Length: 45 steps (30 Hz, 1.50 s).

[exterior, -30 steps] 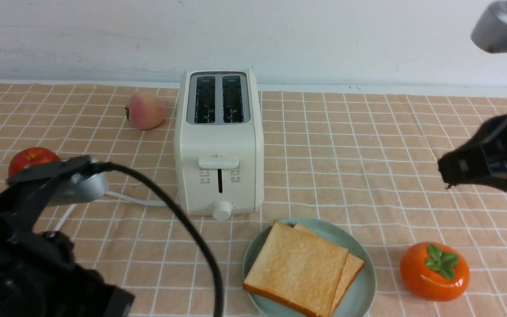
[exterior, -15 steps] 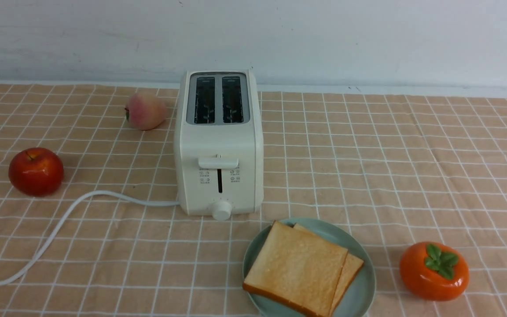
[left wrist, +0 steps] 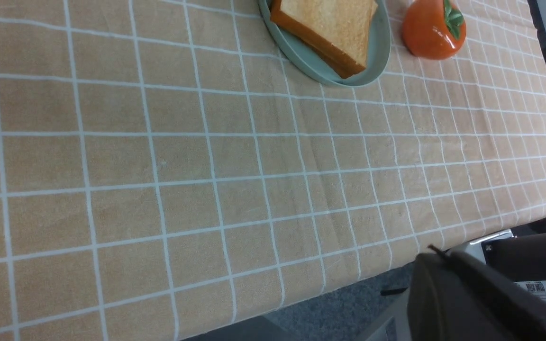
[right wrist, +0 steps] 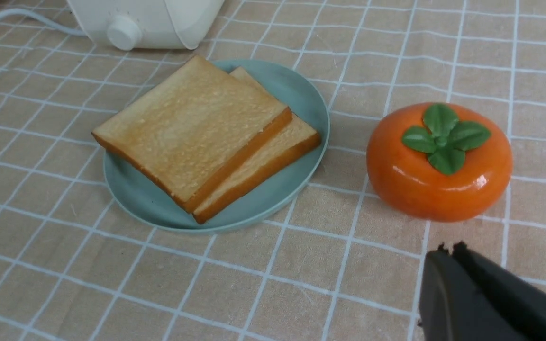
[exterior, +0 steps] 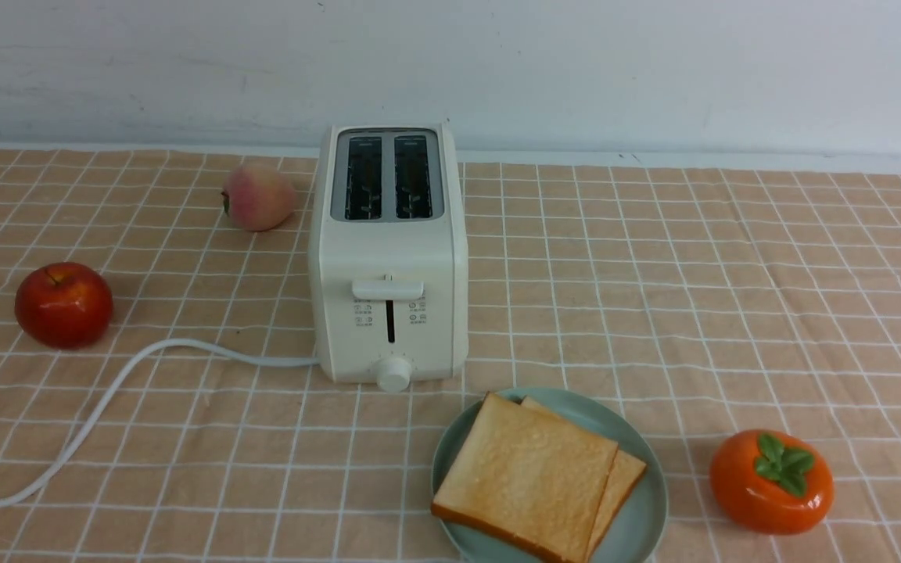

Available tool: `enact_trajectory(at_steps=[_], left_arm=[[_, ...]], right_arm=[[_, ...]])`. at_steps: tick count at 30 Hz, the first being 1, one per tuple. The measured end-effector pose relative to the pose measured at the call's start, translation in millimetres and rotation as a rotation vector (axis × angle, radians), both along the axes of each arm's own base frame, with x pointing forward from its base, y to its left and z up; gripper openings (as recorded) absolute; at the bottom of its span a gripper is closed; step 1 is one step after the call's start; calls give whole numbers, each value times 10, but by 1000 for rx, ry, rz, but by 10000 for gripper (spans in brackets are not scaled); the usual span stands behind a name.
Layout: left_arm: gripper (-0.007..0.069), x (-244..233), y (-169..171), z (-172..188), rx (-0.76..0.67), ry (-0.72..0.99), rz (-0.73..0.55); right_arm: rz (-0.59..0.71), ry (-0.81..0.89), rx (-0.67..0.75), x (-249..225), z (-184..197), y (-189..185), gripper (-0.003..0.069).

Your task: Take toasted bread from bread machine on light coffee tablecloth place on plate.

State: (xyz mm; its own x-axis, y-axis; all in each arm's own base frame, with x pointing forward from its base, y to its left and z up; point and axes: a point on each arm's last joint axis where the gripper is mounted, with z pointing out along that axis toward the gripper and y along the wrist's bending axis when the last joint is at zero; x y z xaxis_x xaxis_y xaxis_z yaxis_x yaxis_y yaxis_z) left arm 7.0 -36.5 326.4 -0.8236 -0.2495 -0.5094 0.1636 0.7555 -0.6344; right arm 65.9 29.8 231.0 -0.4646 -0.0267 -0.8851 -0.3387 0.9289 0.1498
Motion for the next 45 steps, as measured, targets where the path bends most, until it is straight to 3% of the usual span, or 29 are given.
enact_trajectory(at_steps=[12, 18, 26, 32, 45], left_arm=[[-14, 29, 24, -3, 39, -43, 8], [-14, 305, 242, -117, 244, -504, 213], [-14, 354, 331, -770, 284, -757, 445], [-13, 479, 349, -1250, 272, -731, 564], [-11, 449, 357, -1586, 359, -482, 505]], right_arm=[[0, 0, 0, 0, 0, 0, 2], [0, 0, 0, 0, 0, 0, 10], [0, 0, 0, 0, 0, 0, 20], [0, 0, 0, 0, 0, 0, 25], [0, 0, 0, 0, 0, 0, 41]])
